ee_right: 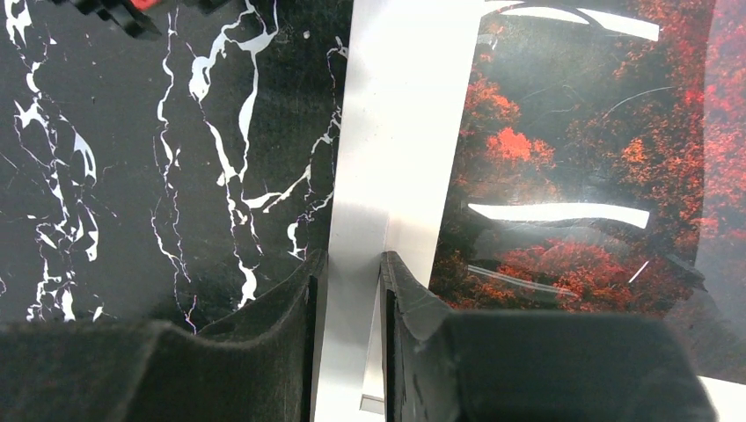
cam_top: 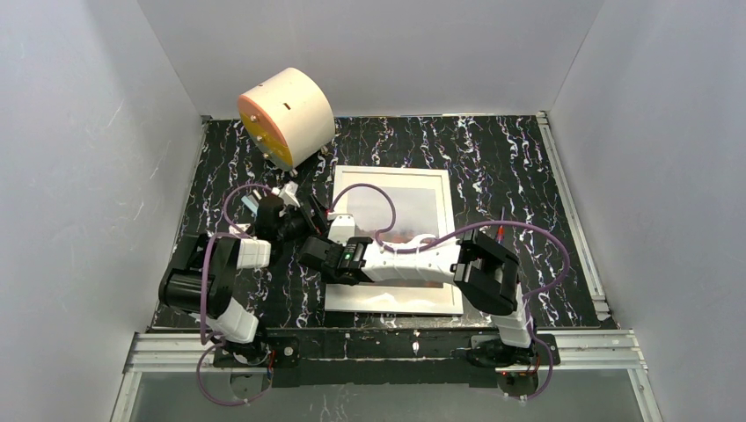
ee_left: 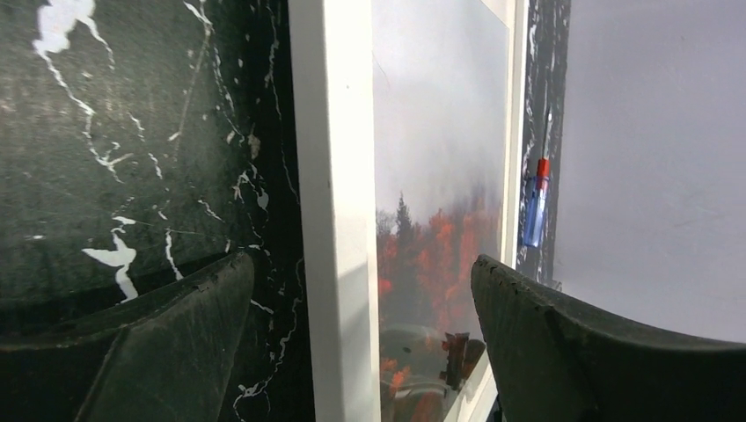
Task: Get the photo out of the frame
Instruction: Turn over the photo frame at the center of the board.
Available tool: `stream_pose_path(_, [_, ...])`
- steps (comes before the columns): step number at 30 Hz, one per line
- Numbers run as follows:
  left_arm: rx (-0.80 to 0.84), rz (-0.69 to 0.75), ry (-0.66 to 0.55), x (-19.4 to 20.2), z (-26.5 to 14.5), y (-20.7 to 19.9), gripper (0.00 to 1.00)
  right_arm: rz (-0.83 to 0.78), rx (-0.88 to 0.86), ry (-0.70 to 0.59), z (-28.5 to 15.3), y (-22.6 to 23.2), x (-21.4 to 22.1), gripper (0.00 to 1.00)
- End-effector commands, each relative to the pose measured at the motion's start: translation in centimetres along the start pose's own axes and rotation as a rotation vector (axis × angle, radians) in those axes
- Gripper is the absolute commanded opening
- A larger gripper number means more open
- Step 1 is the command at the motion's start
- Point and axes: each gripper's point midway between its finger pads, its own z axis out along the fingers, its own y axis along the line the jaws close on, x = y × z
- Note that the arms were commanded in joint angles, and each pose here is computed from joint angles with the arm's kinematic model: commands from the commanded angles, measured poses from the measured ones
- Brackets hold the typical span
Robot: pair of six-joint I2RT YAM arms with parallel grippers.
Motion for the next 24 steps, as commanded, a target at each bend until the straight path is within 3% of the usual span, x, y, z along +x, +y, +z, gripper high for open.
stream_pose_path(1, [0.009, -0.096, 0.107, 3.8, -0.2, 1.6, 0.91, 0.085, -0.143, -0.068, -2.7, 3.4, -2.6, 0.01])
stream_pose_path(10, [0.117, -0.109, 0.110, 4.0, 0.0, -0.3, 0.64, 0.103, -0.239, -0.080, -3.5, 4.4, -2.8, 0.01])
stream_pose_path(24, [0.191, -0.083, 0.080, 3.2, -0.7, -2.2, 0.43, 0.118, -0.351, -0.056, -4.1, 5.0, -2.3, 0.01])
